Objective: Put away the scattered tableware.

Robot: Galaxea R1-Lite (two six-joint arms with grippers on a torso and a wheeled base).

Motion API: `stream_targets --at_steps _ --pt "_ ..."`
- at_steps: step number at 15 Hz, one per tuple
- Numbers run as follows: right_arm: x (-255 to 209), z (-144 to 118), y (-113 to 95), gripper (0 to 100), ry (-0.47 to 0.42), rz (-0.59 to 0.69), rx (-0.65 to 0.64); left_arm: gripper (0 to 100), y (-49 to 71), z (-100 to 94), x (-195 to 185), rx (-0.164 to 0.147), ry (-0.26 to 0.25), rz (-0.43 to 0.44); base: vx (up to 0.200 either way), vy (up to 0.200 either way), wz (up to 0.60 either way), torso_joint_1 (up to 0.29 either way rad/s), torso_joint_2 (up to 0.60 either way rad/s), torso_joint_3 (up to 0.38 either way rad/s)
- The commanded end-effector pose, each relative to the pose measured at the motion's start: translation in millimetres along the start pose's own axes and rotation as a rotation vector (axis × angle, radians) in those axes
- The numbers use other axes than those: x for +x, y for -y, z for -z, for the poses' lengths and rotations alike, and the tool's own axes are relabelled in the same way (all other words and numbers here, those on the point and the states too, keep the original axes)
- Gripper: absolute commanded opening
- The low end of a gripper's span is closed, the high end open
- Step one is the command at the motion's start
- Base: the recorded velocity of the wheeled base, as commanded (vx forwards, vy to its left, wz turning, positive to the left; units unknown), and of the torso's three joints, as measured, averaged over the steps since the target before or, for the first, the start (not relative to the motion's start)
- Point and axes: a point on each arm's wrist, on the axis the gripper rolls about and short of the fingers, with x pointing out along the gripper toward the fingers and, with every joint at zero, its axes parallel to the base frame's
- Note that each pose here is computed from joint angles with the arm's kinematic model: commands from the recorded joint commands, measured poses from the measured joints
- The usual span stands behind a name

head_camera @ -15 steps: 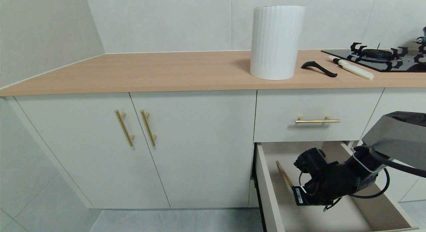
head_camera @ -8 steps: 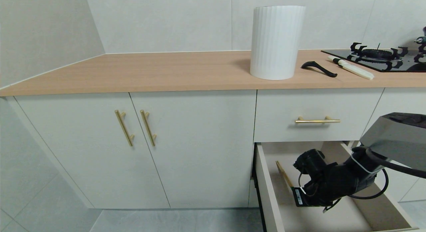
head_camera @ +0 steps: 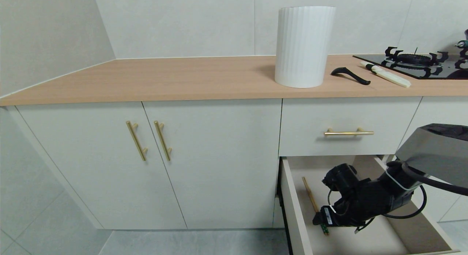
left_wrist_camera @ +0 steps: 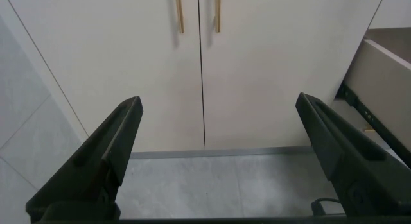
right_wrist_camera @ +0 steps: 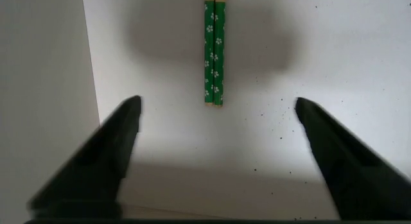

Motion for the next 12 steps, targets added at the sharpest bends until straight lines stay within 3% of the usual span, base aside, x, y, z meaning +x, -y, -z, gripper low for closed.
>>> stream_targets --at_steps 1,7,10,12 --pt "-1 -1 -1 100 0.005 -0.002 -0.001 100 0.0 0.0 0 0.0 -0.001 -0.001 0.0 0.0 0.0 0.0 0.0 0.0" --pt "-36 -9 -2 100 0.089 -0.024 0.041 100 0.0 0.0 0 0.0 -0.001 -0.001 0.0 0.0 0.0 0.0 0.0 0.0" --pt "-71 -13 -3 100 0.177 -0.053 0.039 100 0.0 0.0 0 0.0 -0.001 -0.001 0.0 0.0 0.0 0.0 0.0 0.0" --pt "-117 -15 -2 100 0.296 -0.092 0.04 100 0.0 0.0 0 0.0 -0.001 -0.001 0.0 0.0 0.0 0.0 0.0 0.0"
